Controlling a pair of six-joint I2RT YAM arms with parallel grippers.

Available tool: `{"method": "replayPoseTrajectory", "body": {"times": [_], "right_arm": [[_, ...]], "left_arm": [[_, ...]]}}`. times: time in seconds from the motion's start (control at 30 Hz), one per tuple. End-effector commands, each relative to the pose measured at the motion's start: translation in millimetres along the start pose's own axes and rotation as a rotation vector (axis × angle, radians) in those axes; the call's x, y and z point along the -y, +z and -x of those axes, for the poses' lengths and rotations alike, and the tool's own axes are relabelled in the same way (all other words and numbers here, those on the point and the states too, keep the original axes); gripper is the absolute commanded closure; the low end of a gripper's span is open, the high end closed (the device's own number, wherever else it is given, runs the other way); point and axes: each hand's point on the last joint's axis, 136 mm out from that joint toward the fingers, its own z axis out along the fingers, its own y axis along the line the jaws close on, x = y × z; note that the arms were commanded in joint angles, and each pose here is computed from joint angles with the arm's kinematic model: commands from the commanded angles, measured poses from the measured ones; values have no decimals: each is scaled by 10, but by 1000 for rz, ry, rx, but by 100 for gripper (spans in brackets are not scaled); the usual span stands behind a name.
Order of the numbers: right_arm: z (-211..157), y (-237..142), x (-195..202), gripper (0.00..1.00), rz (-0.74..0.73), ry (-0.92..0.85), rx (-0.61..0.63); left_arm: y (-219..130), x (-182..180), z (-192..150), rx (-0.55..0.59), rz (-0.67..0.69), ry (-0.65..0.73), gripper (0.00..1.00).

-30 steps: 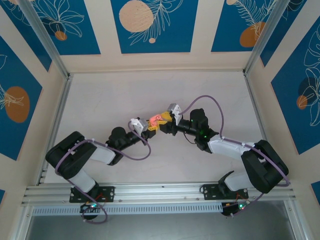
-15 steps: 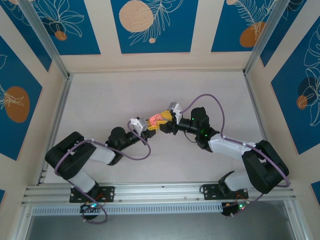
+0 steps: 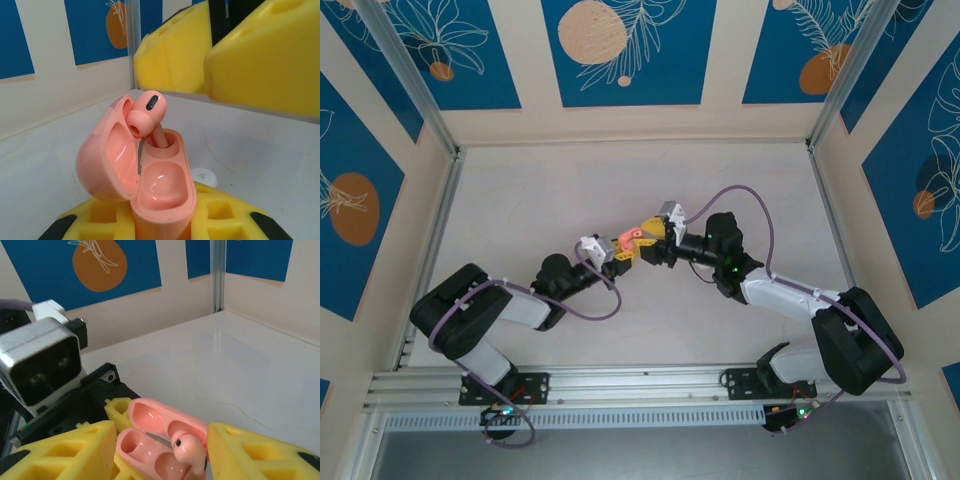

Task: Insert the wireless bluetooth earbuds into the charging case

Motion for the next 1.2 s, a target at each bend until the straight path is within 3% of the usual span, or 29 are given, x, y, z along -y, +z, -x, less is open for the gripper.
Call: {"method": "replayPoseTrajectory", "body": {"times": [0.0, 0.43, 0.53, 0.9, 1.17], "right_arm": [[236, -22, -37, 49, 19, -4, 46], [475, -146, -51, 51, 37, 160, -8], [476, -207, -25, 56, 13, 247, -73], [372, -397, 84, 59, -142, 691, -300], [281, -305, 16, 60, -107, 883, -436]], "left_arm": [[-26, 80, 110, 39, -25, 31, 100], [-36, 93, 80, 29, -31, 43, 100], [-40, 97, 87, 29, -33, 46, 100], [-53, 131, 83, 14, -50, 63, 100], [-55, 184, 78, 21, -80, 96, 100]]}}
